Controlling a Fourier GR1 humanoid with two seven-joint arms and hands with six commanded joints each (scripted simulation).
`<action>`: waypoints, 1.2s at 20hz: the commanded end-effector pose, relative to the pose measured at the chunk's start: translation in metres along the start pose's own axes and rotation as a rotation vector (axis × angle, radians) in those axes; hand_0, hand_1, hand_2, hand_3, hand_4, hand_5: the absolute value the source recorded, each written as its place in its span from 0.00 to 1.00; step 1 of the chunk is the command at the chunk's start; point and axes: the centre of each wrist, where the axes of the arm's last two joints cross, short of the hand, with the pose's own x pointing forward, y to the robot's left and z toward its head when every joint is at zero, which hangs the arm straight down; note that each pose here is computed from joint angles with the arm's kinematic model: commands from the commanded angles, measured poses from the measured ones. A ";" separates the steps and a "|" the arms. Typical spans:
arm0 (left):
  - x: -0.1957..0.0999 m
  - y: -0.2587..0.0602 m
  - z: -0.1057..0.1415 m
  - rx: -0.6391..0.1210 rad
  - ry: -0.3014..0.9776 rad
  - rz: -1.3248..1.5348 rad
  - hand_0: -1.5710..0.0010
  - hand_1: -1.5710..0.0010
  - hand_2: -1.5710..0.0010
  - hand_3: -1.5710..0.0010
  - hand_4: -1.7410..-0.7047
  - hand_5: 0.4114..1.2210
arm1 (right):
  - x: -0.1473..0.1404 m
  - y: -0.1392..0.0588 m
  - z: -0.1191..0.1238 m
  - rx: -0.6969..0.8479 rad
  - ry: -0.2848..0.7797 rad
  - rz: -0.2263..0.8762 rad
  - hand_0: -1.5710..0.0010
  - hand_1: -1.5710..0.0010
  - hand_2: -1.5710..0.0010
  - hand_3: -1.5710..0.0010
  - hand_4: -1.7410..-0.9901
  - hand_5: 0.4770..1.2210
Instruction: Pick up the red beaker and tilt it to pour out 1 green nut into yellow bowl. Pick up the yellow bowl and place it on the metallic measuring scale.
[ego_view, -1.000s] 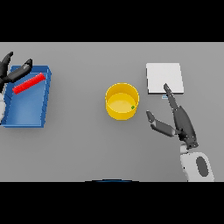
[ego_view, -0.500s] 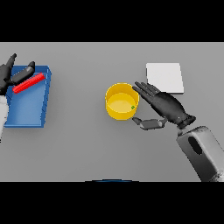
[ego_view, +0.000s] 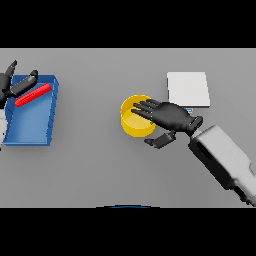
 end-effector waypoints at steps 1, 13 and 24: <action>-0.001 -0.001 -0.001 0.007 0.013 0.003 1.00 1.00 1.00 1.00 0.90 0.35 | 0.000 0.000 -0.003 0.027 -0.014 0.011 1.00 1.00 1.00 1.00 0.78 0.23; -0.005 0.006 -0.004 0.014 0.031 -0.028 1.00 1.00 1.00 1.00 0.92 0.37 | 0.002 -0.003 -0.042 0.254 -0.007 0.094 1.00 1.00 1.00 0.99 0.74 0.29; -0.007 0.005 -0.003 0.006 0.008 -0.029 1.00 1.00 1.00 1.00 0.92 0.37 | -0.001 0.003 -0.045 0.264 -0.037 0.090 0.23 0.24 0.28 0.38 0.17 0.88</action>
